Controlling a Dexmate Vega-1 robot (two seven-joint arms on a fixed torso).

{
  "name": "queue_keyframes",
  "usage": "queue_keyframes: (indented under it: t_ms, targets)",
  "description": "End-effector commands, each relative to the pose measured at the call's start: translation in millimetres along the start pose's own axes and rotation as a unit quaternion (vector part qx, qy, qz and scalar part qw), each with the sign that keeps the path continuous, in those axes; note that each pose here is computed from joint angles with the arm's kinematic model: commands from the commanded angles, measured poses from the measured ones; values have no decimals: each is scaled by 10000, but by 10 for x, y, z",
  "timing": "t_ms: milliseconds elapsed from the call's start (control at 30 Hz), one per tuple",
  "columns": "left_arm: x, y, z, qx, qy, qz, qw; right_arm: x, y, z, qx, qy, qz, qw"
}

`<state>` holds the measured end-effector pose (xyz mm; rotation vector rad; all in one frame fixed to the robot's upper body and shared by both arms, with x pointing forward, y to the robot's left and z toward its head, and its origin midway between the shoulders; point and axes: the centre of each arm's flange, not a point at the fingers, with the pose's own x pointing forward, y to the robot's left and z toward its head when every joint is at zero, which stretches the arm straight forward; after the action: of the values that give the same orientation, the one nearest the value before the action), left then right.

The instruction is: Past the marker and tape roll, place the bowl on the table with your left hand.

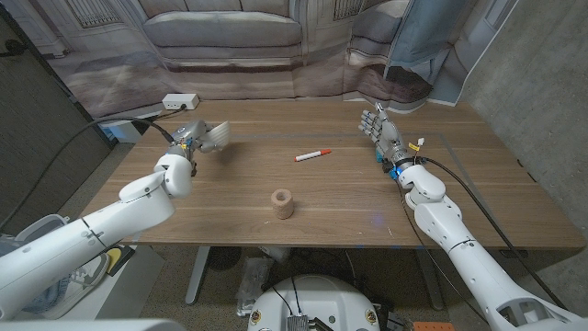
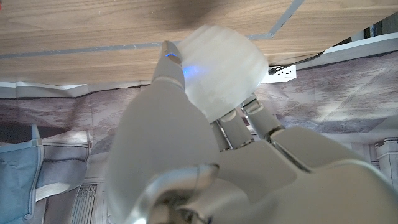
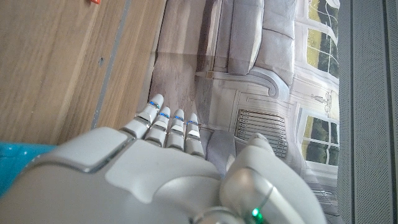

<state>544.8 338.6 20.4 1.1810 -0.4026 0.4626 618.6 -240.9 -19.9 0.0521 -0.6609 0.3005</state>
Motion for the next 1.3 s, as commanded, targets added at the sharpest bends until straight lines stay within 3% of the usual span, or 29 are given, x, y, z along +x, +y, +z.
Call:
queue_keyframes:
  t_ms: [33, 667, 1300]
  targets:
    - [-159, 3, -94, -28, -19, -55, 10000, -56, 63, 13, -6, -51, -46, 10000]
    - [-374, 7, -141, -147, -121, -89, 9998, -91, 105, 23, -8, -82, -79, 9999]
    - [-558, 14, -158, -56, 5, -132, 9999, -108, 86, 31, -8, -100, -67, 9999]
